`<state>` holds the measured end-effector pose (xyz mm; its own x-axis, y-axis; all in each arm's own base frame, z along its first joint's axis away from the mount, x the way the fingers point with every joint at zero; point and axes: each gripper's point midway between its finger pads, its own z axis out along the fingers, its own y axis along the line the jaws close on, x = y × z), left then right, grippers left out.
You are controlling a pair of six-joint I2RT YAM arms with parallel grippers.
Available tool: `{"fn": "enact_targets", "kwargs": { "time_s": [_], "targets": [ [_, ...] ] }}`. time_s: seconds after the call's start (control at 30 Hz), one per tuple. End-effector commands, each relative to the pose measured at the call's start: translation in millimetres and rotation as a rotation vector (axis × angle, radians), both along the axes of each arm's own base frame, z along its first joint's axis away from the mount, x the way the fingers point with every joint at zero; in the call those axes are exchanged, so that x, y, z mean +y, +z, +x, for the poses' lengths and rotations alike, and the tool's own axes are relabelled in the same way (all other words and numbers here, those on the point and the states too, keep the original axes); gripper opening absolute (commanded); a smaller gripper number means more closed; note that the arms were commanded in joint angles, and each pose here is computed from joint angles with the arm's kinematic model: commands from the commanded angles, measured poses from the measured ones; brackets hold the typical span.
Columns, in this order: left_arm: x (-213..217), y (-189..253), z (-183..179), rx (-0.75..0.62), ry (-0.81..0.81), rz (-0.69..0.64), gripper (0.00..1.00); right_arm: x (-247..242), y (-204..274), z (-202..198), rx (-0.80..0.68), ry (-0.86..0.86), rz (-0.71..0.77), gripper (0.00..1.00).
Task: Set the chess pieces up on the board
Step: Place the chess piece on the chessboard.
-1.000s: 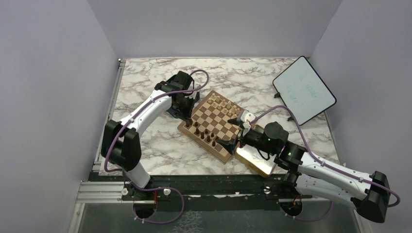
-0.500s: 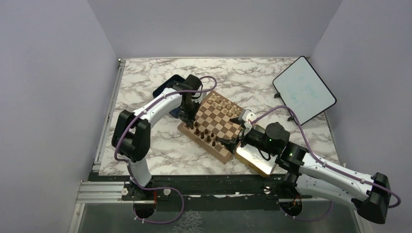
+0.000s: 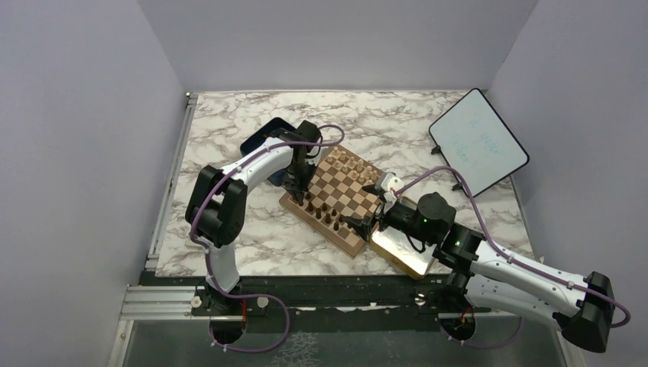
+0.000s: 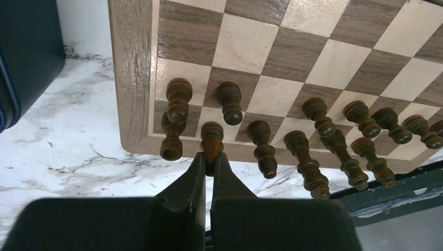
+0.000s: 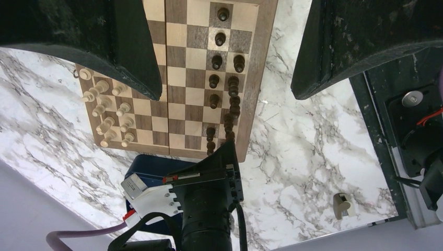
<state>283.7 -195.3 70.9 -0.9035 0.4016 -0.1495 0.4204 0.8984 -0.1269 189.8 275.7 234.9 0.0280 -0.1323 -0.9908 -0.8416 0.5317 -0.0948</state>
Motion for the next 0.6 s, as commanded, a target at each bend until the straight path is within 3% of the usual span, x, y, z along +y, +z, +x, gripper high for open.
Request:
{"fn": "enact_targets", "kwargs": {
  "time_s": [0.0, 0.57],
  "targets": [
    [0.3, 1.2, 5.1, -0.016, -0.016, 0.028, 0.0, -4.1, -2.0, 2.3, -0.014, -0.022, -0.013, 1.0],
    [-3.5, -1.3, -1.8, 0.012, -0.03, 0.031, 0.0, -2.6, -7.8, 4.4, -0.012, -0.025, -0.027, 1.0]
  ]
}}
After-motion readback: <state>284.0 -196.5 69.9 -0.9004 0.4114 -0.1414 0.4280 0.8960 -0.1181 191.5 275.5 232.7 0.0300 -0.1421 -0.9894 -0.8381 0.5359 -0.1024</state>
